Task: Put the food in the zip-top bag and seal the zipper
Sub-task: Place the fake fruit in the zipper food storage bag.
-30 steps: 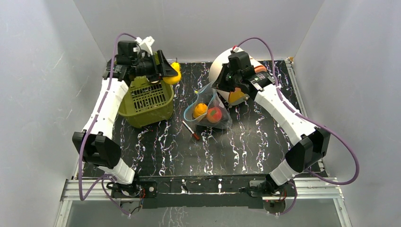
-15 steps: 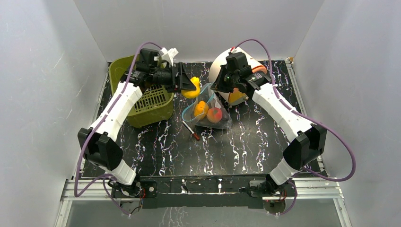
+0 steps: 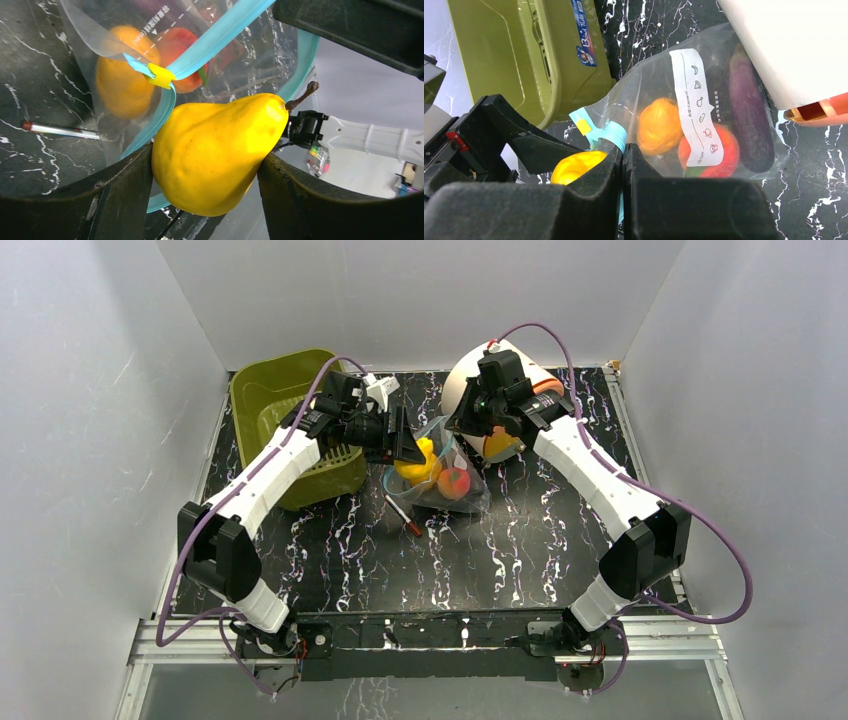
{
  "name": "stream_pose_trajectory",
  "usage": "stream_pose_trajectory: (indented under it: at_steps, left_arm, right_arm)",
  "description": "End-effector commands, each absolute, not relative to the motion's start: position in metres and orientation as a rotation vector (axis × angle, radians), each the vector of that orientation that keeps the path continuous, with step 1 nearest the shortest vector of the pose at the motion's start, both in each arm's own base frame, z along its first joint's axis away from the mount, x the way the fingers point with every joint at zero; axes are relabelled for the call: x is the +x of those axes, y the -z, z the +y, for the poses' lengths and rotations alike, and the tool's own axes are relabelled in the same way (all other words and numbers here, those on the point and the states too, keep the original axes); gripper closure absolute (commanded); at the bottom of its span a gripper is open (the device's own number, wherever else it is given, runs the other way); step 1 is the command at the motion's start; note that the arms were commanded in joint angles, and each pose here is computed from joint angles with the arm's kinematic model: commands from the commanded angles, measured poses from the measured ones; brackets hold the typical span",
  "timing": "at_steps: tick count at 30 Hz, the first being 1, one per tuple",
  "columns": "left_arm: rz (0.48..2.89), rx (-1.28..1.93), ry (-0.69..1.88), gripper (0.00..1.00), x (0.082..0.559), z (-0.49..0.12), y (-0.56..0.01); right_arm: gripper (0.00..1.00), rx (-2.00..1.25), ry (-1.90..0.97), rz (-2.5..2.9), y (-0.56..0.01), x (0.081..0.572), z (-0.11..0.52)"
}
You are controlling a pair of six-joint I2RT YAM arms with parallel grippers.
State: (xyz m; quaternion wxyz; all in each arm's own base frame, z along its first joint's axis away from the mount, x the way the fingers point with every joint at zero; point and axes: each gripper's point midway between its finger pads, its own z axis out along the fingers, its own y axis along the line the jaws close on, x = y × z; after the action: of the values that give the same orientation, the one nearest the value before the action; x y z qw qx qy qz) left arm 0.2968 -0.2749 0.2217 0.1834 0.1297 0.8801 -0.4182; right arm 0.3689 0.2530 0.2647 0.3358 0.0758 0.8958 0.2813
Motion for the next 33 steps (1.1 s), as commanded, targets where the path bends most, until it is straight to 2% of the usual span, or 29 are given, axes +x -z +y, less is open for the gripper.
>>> stream_pose_trajectory:
  at_steps: [1, 7, 12, 20, 33]
  left_arm:
    - [2.438, 0.415, 1.097, 0.80, 0.303, -0.277, -0.224]
    - [2.461, 0.457, 1.048, 0.76, 0.306, -0.291, -0.215]
    - [2.462, 0.493, 1.009, 0.64, 0.310, -0.300, -0.212]
    - [2.388, 0.453, 1.022, 0.39, 0.318, -0.306, -0.235]
    - [2.379, 0.463, 0.953, 0.27, 0.320, -0.298, -0.250]
  right_arm:
    - [1.00, 0.183, -0.825, 2.198, -0.313, 0.368, 0.253]
    - [1.00, 0.184, -0.847, 2.199, -0.314, 0.364, 0.254]
    - [1.00, 0.180, -0.855, 2.198, -0.314, 0.364, 0.256]
    - [1.00, 0.171, -0.854, 2.188, -0.317, 0.367, 0.257]
    - [1.00, 0.153, -0.862, 2.186, -0.319, 0.368, 0.259]
